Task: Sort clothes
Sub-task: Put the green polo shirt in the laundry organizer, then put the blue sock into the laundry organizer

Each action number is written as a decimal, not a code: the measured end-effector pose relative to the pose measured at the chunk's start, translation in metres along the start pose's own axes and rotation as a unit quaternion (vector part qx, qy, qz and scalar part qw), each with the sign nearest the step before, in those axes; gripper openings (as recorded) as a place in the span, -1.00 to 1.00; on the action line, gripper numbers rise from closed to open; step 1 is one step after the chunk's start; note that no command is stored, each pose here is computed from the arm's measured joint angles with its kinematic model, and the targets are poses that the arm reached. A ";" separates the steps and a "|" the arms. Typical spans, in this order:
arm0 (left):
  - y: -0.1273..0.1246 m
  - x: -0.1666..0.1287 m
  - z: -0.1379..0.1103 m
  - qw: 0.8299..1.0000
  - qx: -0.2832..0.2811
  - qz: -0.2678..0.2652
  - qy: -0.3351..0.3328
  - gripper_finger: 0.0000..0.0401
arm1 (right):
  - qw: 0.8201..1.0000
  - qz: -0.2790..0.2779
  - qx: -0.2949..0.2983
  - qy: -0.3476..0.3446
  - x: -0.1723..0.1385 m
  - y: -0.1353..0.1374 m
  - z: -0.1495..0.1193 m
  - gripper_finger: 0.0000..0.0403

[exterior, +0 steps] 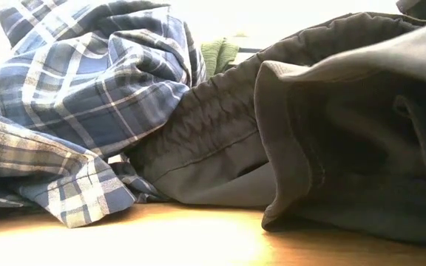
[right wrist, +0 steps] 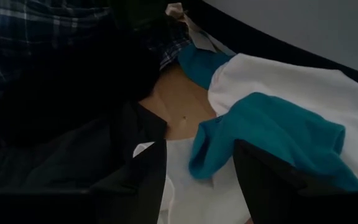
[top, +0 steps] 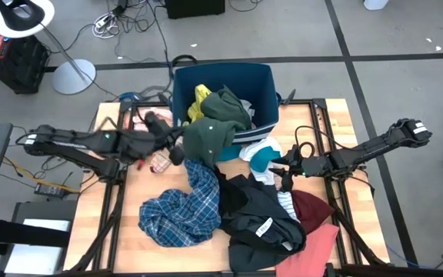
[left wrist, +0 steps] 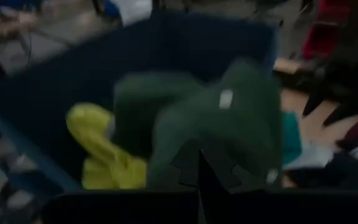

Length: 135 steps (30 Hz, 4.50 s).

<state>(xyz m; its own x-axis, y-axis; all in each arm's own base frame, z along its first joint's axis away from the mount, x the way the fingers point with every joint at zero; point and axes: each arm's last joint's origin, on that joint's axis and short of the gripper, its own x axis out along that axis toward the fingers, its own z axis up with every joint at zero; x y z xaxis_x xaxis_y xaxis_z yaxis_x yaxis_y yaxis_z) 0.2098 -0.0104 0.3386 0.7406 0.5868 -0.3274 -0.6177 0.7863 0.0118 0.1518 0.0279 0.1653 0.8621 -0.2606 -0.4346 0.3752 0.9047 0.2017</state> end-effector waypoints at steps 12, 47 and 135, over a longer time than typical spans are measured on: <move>-0.009 0.032 -0.083 0.999 -0.038 0.005 0.022 -0.95 | 1.000 0.001 0.006 -0.001 0.000 0.000 0.000 -0.07; 0.014 0.057 -0.144 0.996 -0.067 -0.012 0.052 -0.32 | 1.000 -0.002 0.002 0.004 0.000 0.000 -0.001 -0.07; 0.024 0.005 0.087 0.988 0.037 -0.143 0.046 -0.44 | 1.000 -0.002 0.001 0.004 0.000 0.000 -0.001 -0.07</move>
<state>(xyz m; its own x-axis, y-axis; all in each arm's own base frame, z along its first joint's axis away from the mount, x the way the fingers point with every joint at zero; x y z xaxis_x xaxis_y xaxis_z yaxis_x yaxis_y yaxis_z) 0.2212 0.0283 0.4194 0.8530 0.3214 -0.4112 -0.3634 0.9313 -0.0258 0.1514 0.0278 0.1644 0.8574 -0.2621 -0.4430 0.3801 0.9027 0.2017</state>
